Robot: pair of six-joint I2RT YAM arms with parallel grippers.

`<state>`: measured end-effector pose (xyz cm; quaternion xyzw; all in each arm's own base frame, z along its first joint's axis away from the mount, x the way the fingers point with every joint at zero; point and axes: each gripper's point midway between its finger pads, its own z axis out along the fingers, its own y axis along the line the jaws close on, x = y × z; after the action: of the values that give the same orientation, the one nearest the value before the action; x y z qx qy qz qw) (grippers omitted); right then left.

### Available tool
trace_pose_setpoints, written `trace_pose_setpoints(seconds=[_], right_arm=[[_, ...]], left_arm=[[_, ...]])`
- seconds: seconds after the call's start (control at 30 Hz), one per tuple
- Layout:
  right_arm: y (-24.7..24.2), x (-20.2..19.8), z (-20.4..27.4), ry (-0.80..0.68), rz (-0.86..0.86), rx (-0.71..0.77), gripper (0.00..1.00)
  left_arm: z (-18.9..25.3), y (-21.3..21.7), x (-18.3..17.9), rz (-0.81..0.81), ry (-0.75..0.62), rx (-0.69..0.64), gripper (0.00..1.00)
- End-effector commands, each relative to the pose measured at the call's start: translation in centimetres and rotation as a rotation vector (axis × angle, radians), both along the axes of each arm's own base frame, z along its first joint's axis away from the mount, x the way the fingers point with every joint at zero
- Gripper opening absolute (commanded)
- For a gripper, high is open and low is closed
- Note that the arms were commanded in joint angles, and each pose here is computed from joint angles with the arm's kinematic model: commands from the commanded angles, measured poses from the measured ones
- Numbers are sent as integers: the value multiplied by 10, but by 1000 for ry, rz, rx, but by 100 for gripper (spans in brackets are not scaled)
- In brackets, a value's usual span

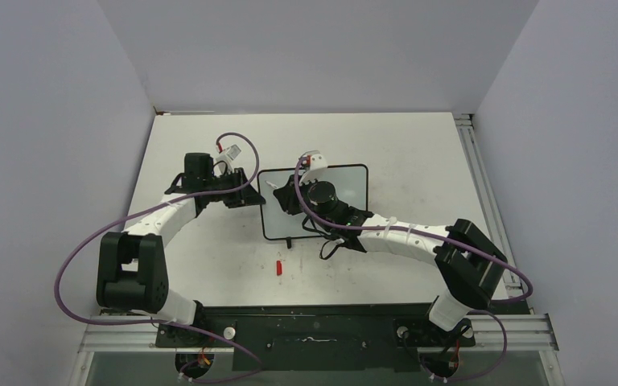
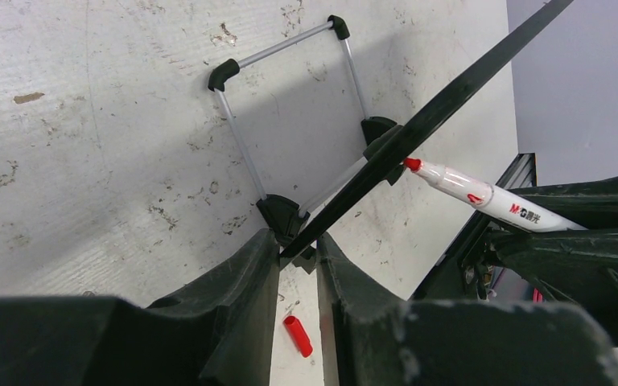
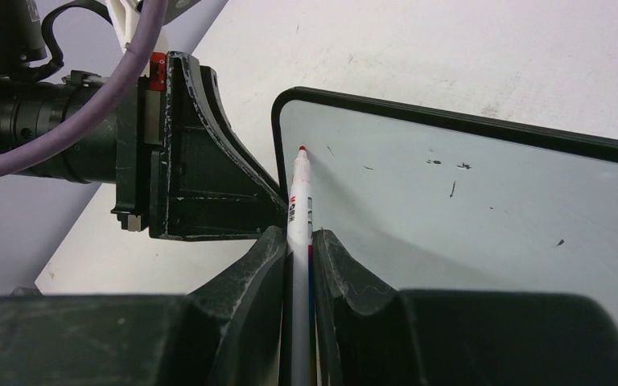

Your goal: Write a sentence on the whiteboard

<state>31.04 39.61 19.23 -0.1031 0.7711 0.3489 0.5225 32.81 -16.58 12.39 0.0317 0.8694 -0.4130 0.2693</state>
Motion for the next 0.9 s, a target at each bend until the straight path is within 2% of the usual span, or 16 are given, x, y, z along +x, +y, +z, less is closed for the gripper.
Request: trace_pose_setpoints(seconds=[0.0, 0.87], right_arm=[[2, 15, 28, -64, -40, 60, 5], [-22, 20, 18, -37, -110, 35, 5]], left_arm=[[14, -6, 9, -27, -57, -8, 21], [14, -4, 9, -22, -56, 4, 18]])
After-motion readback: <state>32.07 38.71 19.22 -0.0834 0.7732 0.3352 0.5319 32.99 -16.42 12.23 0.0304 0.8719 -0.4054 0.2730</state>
